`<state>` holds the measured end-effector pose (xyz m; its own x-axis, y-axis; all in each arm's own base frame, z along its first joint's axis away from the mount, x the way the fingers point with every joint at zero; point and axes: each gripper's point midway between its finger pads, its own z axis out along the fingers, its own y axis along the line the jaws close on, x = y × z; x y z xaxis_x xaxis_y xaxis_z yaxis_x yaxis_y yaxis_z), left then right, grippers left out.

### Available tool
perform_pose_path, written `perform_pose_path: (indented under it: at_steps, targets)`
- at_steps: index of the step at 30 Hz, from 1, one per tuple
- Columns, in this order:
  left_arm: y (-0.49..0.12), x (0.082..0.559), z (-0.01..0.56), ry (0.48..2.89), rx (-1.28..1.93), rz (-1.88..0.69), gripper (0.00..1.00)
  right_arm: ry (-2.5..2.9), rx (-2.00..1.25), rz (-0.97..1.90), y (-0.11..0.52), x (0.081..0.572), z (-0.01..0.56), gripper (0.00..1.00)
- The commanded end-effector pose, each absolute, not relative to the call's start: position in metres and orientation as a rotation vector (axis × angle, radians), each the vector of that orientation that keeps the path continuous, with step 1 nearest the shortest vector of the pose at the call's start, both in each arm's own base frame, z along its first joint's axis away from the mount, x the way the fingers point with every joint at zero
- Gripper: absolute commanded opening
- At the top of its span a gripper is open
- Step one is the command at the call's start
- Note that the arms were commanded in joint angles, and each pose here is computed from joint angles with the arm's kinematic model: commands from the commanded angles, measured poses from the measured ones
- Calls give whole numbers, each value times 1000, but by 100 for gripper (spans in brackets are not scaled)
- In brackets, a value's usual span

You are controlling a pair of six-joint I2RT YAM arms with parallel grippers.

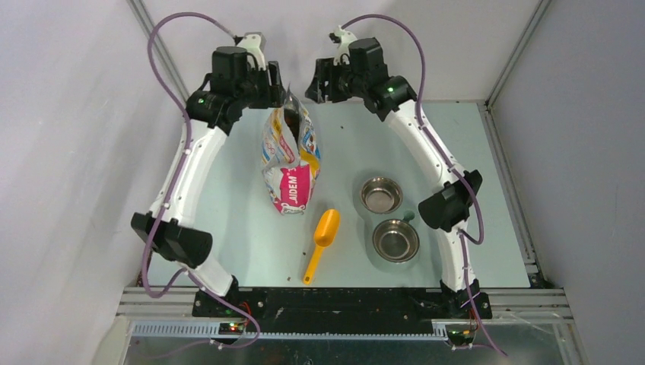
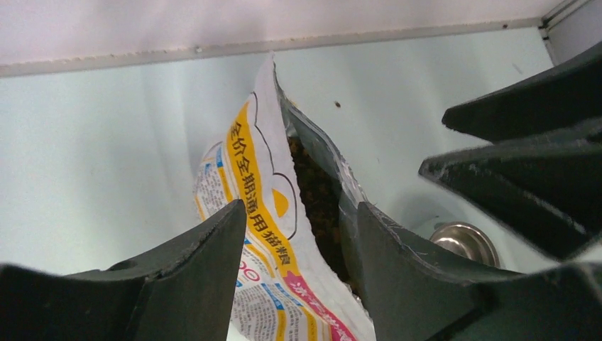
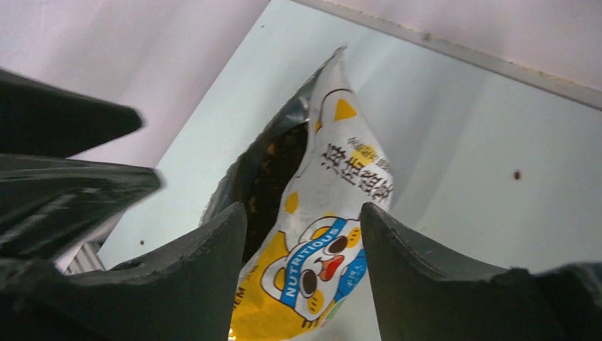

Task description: Serve the pet food

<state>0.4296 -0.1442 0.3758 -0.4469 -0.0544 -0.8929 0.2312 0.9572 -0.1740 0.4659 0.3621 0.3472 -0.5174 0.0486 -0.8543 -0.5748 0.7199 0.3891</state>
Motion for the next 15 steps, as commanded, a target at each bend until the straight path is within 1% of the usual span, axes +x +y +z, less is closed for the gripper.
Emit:
perform_pose_path:
  at_steps: [1,4,6,9,10,11,13,14,15]
  targets:
    - [-159,433,334,2139,101,-351,65,1955,-479,931,400,446,348,65]
    - [-155,435,313,2196,68,-308,64,2000,-487,935,413,442,328,66]
    - [-154,433,300,2234,63,-298,63,2030,-475,904,416,443,316,64]
    - [-154,428,279,2297,73,-281,61,2069,-451,861,416,445,301,56]
    - [-151,425,272,2318,73,-264,59,2076,-436,835,414,448,298,54]
    - [-149,424,269,2324,78,-250,59,2090,-426,817,412,449,295,50]
    - [-144,421,266,2333,81,-214,55,2104,-409,778,406,451,290,45]
    - [-140,419,267,2334,77,-196,51,2107,-406,765,404,453,289,43]
    - [-138,418,268,2333,83,-188,49,2116,-406,758,402,453,286,39]
